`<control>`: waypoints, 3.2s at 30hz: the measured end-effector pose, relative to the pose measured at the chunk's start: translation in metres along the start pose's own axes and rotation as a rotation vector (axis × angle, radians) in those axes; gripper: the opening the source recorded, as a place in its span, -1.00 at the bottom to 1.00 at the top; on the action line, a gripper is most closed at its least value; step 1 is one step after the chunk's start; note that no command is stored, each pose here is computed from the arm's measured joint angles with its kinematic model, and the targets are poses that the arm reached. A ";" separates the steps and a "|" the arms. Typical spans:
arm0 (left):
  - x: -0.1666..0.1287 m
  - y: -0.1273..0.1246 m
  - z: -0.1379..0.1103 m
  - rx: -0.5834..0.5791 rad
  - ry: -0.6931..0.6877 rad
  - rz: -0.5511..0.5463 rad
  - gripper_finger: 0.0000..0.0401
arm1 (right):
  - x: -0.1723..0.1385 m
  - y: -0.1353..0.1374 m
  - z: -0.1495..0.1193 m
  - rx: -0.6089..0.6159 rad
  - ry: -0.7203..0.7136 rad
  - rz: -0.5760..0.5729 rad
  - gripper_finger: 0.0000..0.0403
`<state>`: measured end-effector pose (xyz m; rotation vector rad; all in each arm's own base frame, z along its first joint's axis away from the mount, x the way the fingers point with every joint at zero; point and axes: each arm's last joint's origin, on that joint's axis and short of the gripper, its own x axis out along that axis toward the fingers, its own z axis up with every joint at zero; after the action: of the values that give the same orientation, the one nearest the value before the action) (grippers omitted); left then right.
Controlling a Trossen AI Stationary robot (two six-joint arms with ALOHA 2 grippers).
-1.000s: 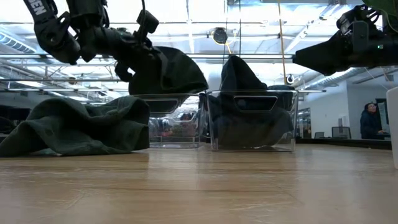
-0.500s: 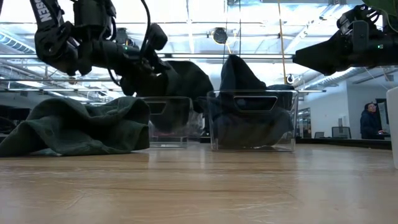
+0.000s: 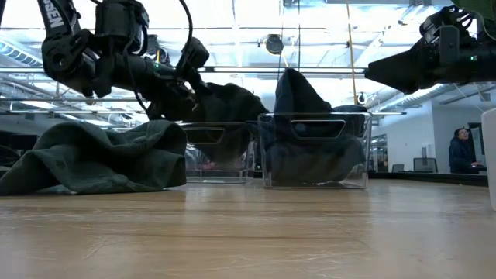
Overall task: Pick & Place hat
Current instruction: Put the top black cap into the left transparent bin
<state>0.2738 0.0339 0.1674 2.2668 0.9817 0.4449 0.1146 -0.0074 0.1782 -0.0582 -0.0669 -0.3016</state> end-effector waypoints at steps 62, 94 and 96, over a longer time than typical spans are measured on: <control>0.002 0.151 -0.087 -1.315 0.450 0.035 0.15 | 0.000 0.000 0.000 0.000 0.000 0.000 0.10; 0.070 0.174 -0.145 -1.631 0.000 -0.336 0.15 | 0.000 0.000 0.000 0.000 0.000 0.000 0.10; 0.073 0.168 -0.151 -1.660 0.001 -0.399 0.15 | 0.000 0.000 0.000 0.000 0.000 0.000 0.10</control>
<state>0.3341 0.0606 0.3954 0.5686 0.5707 0.6896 0.1146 -0.0074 0.1783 -0.0582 -0.0672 -0.3019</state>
